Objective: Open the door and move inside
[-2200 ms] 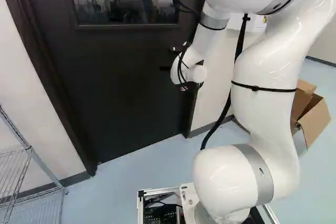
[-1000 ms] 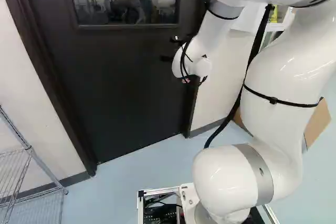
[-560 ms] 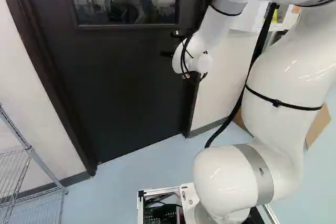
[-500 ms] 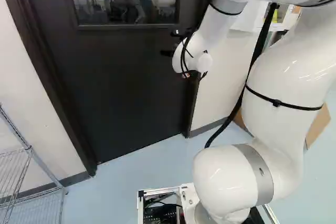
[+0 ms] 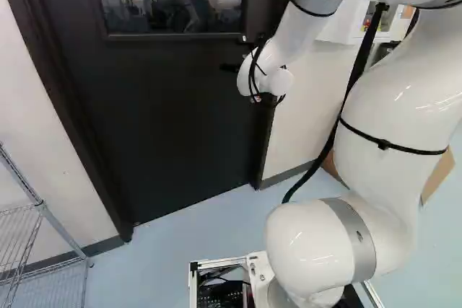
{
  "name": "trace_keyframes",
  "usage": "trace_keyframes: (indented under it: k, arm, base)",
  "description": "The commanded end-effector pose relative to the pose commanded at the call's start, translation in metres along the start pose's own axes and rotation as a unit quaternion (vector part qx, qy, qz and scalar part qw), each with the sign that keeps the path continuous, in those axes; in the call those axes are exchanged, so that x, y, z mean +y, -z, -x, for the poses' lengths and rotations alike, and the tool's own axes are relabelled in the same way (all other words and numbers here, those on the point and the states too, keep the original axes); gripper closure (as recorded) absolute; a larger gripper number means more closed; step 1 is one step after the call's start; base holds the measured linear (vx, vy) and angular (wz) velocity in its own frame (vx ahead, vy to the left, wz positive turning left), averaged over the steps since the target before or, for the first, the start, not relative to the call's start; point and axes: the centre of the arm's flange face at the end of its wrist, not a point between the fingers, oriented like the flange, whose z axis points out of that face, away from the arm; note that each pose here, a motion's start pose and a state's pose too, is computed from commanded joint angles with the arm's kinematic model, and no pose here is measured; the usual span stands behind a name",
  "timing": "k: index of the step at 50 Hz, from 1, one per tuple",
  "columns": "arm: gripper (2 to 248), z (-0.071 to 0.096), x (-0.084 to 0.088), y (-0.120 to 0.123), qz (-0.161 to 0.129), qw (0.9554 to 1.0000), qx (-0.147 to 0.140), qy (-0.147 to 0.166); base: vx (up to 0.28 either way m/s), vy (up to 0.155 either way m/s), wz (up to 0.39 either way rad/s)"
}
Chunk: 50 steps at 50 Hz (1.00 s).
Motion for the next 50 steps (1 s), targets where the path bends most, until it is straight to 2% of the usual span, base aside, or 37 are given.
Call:
trace_keyframes:
  k: [26, 50]
  arm:
    - [3, 0.002, -0.005, 0.025, 0.0, 1.0, -0.001, 0.0]
    - [3, 0.002, -0.005, 0.028, 0.0, 1.0, -0.001, 0.0]
  base:
    - [0.0, 0.0, 0.0]
    - [0.0, 0.0, 0.0]
